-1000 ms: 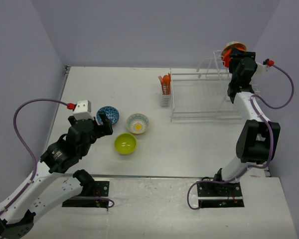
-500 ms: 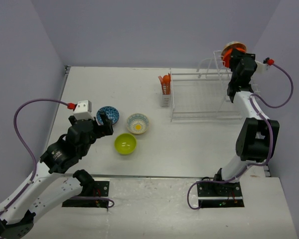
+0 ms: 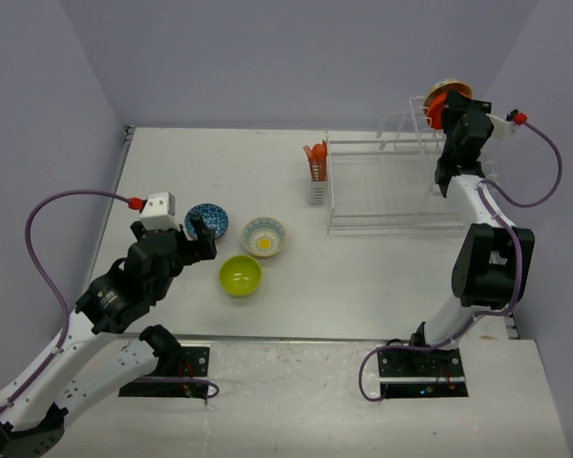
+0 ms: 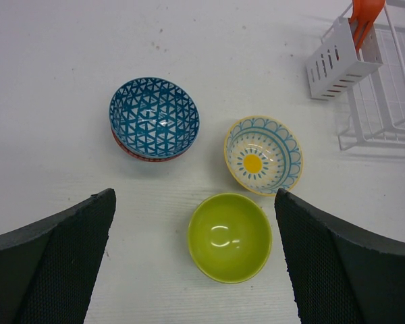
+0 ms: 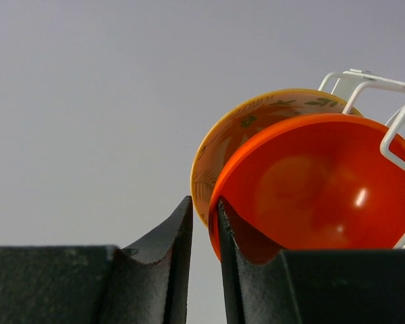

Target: Unload the bowls from the dish rack

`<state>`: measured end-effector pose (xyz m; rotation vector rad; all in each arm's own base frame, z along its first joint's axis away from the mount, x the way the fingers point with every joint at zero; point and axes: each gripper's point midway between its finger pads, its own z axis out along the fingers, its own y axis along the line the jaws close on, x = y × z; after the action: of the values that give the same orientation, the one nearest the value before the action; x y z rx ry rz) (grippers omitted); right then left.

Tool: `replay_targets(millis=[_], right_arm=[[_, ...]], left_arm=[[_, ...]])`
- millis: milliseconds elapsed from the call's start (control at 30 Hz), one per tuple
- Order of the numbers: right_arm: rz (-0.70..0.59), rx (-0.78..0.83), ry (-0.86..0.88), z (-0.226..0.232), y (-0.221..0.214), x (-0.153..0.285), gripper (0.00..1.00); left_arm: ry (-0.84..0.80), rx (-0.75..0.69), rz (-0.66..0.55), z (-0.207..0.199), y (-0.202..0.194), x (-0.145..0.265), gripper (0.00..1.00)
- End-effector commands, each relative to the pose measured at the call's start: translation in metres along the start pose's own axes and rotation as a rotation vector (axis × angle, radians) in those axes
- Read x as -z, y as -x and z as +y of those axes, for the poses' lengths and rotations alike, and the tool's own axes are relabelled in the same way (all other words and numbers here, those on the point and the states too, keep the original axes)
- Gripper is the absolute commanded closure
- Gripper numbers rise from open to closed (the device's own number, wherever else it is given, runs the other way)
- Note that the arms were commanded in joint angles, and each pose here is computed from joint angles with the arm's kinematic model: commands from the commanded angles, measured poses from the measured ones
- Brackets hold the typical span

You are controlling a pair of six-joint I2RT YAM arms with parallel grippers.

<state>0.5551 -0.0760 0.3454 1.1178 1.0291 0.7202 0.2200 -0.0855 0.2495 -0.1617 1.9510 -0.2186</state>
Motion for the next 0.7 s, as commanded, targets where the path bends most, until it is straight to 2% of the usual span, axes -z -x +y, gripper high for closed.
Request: replay_targets(millis=[0,200,300,667], right_arm=[[-0.079,-0.003,0.071,0.017,0.017,-0.002,0.77],[-0.089,-0.020,0.149,0.022,0.016,-0.002,0.73],[-0.107,-0.020,0.145,0.023,0.018,-0.004,0.77],[-0.079,0.018,0.080,0.021,0.010,-0.019,0.77]], left_arm=[[-0.019,0.001,-0.024,-0.004,0.005,-0.001,0.00],[-0.038,0.006,-0.029,-0.006,0.006,0.000,0.00],[-0.042,0.002,-0.025,-0.007,0.005,0.000,0.00],[-0.055,0.006,-0.033,-0.008,0.007,0.003,0.00]])
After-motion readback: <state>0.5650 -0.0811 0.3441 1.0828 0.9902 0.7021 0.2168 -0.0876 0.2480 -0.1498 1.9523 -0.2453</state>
